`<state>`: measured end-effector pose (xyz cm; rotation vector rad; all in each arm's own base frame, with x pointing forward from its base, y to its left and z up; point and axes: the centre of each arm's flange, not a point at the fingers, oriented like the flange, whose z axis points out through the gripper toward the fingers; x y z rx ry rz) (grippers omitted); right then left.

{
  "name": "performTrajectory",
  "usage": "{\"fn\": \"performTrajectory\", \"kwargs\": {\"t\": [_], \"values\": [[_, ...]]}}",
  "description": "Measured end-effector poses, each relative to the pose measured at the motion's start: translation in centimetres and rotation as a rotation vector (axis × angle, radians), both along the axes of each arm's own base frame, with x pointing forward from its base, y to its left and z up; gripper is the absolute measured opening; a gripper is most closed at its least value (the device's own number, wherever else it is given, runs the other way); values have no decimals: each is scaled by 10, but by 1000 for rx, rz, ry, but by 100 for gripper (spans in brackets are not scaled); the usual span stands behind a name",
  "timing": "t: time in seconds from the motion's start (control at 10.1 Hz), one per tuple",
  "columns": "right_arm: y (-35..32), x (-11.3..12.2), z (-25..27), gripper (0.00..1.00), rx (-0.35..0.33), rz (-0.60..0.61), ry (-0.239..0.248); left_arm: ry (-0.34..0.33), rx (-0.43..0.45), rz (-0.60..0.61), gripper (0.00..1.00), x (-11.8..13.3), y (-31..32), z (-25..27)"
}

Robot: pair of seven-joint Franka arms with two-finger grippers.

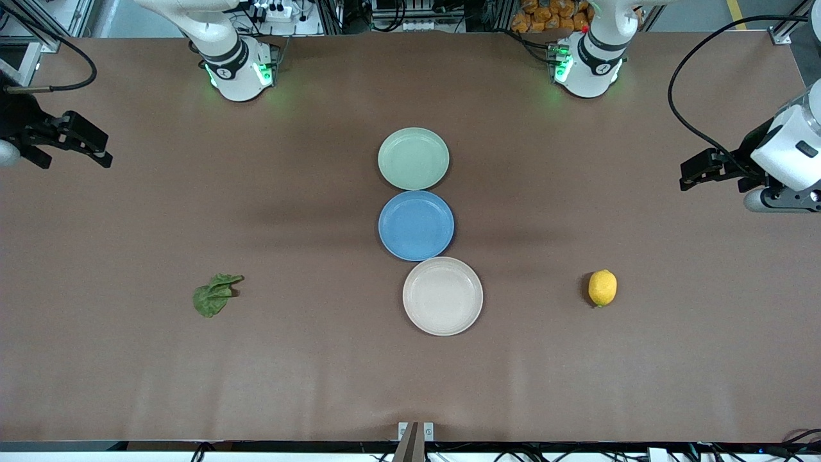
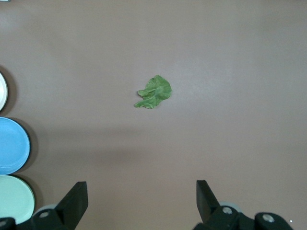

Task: Place lemon and lettuce in plates
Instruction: 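Move the right gripper toward the green lettuce leaf, then lower the right gripper onto the lettuce while the left gripper approaches the lemon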

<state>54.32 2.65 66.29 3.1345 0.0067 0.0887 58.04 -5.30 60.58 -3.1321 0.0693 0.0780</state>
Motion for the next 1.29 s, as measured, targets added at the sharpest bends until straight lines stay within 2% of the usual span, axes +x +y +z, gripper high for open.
{"fn": "performTrajectory", "kwargs": {"t": [0.4,1.29], "values": [[-1,2,-11,100,-1,-1,21,0,0,1,100,0,0,0],[-9,30,-142,100,1,-31,103,8,0,5,100,3,3,-6]]}}
